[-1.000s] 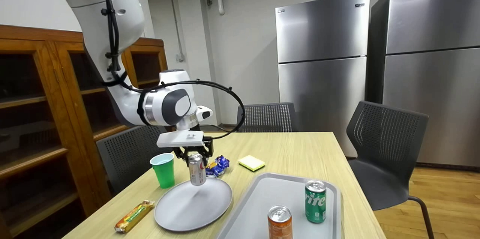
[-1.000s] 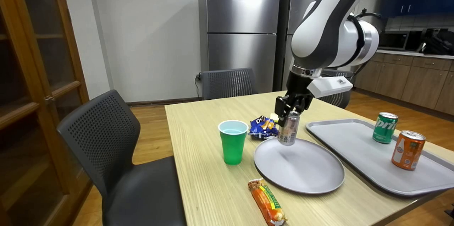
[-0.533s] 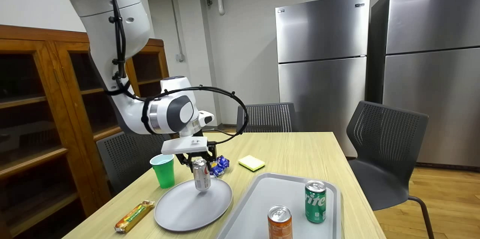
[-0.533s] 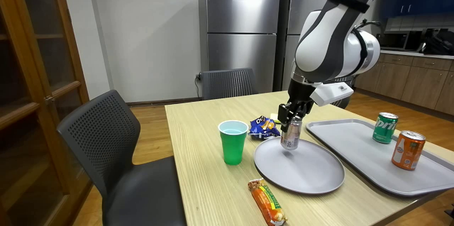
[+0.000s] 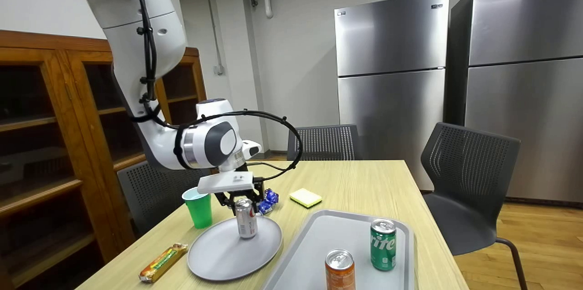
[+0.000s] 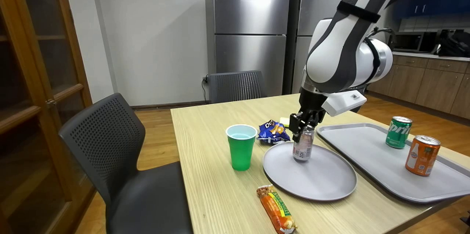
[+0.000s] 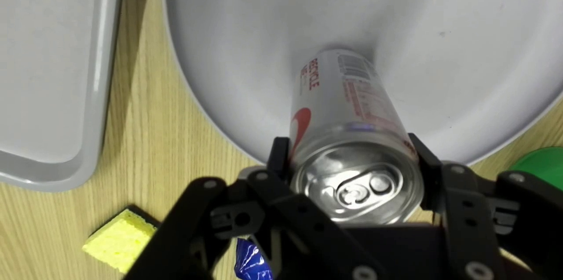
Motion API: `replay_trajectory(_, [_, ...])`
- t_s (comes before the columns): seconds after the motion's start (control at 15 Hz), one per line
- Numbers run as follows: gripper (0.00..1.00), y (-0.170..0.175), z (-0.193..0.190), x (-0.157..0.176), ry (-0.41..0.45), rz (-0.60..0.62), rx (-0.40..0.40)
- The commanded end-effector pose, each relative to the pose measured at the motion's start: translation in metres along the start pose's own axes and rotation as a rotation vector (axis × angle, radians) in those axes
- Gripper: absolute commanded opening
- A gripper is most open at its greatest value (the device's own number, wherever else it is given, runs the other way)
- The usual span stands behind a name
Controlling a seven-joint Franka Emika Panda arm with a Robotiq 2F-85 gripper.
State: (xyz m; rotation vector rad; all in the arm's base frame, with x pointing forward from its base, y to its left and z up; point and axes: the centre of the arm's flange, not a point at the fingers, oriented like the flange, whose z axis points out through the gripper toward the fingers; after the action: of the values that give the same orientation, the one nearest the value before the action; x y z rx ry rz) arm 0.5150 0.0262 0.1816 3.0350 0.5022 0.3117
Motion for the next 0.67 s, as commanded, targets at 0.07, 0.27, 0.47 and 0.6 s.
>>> replay_trajectory(0.07, [0.39,-0.013,-0.006,0.010,0.027,-0.005,-0.015])
replay_trajectory(0.27, [0.39,-0.022,-0.006,0.013,0.031,-0.017,-0.012])
replay_trajectory(0.47, [0.39,-0.031,-0.006,0.017,0.033,-0.028,-0.008])
replay_trajectory(0.6, [0.39,-0.034,-0.005,0.019,0.032,-0.032,-0.007])
